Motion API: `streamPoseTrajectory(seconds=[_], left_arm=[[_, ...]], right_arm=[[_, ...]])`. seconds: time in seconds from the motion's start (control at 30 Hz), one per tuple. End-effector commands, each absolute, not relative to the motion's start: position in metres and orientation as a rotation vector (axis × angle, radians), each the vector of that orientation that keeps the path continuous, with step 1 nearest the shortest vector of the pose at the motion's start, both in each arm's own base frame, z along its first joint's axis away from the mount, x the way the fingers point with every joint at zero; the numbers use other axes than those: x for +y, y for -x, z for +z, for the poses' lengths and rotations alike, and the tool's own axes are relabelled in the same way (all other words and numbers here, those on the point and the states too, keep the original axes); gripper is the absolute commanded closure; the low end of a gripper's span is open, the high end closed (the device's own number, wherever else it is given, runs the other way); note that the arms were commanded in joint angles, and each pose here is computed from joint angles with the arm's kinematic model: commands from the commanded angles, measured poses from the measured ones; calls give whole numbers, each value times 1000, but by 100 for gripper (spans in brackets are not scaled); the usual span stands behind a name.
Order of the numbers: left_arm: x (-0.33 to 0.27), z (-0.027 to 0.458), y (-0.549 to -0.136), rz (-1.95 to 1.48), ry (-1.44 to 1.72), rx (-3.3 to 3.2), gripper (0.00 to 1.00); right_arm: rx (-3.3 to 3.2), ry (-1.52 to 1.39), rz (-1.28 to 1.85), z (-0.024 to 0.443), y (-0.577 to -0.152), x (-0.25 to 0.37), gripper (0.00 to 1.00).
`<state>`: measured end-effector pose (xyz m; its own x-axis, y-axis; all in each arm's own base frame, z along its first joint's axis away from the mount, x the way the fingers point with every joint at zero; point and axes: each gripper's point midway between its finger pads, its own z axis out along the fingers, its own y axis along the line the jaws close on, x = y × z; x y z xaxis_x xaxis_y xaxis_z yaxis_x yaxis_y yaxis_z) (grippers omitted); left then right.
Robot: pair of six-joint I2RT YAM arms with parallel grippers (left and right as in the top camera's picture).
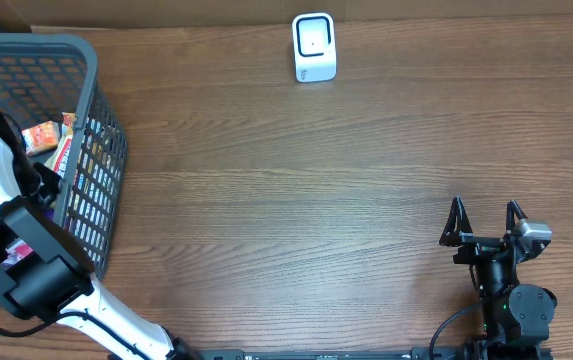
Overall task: Scan the item barcode
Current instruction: 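Grasp the red-purple deodorizer pack with the left gripper inside basket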
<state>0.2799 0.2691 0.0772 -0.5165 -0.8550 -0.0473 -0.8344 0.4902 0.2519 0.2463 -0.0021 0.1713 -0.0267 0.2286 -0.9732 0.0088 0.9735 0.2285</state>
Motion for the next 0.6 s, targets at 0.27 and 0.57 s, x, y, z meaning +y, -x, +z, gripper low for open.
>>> streamPoseTrajectory(seconds=[0.27,0.57], left_arm=[[271,69,-252,-537,-1412,-2565,96],[285,158,-274,-557,-1494,-2644,96]], right_arm=[[1588,-178,180,169,-247,-1,0],[1588,-178,180,169,-247,-1,0]])
